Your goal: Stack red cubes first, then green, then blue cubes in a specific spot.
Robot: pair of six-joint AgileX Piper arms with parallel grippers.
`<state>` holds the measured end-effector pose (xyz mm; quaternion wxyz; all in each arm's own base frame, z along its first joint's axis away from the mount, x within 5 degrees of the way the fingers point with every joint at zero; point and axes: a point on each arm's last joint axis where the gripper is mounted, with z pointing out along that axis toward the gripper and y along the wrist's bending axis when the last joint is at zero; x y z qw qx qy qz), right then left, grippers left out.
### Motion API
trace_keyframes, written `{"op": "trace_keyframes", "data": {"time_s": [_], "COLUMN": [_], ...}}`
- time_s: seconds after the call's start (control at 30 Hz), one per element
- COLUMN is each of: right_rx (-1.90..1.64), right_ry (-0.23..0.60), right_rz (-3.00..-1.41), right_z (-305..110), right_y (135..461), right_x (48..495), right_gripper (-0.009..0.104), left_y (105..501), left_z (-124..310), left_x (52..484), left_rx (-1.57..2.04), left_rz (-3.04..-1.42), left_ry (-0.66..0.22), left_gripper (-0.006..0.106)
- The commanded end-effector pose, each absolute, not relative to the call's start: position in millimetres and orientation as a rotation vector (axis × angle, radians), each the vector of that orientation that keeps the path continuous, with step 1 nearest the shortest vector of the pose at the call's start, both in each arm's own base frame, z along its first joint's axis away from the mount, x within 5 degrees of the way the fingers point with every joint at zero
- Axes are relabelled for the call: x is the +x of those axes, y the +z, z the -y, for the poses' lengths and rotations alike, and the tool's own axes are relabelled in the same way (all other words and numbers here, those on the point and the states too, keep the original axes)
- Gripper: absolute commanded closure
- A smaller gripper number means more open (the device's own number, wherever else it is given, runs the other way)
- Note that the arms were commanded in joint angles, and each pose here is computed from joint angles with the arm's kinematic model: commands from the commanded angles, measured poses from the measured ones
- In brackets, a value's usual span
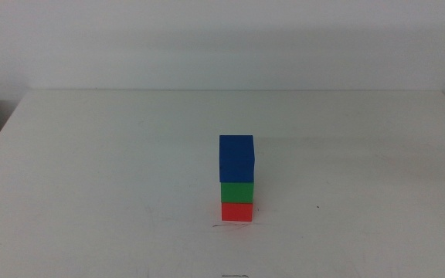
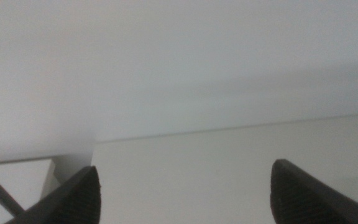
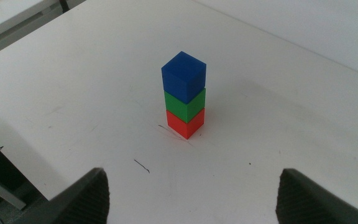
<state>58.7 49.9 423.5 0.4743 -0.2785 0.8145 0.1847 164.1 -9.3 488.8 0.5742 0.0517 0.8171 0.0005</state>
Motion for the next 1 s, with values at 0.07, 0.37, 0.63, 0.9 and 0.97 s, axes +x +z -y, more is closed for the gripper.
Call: {"op": "trace_keyframes", "data": {"time_s": [0.07, 0.37, 0.63, 0.9, 0.97], "right_rx": [-0.656, -0.656, -0.655, -0.618, -0.605], "right_ry": [0.458, 0.458, 0.407, 0.262, 0.262], "right_rz": [-1.914, -1.914, -1.912, -1.739, -1.662], "right_z": [-50, -50, -48, -47, -49], "right_y": [434, 434, 434, 415, 404], "right_x": [60, 60, 63, 80, 83], "right_gripper": [0.007, 0.007, 0.007, 0.007, 0.007], "left_y": [498, 489, 488, 481, 475], "left_z": [9, 9, 9, 9, 8], "left_x": [158, 161, 164, 160, 152], "left_rx": [0.105, 0.108, 0.109, 0.108, 0.107], "left_rz": [-1.765, -1.795, -1.804, -1.796, -1.754], "left_ry": [-0.01, -0.003, -0.001, 0.002, 0.011], "left_gripper": [0.007, 0.007, 0.007, 0.007, 0.007]}}
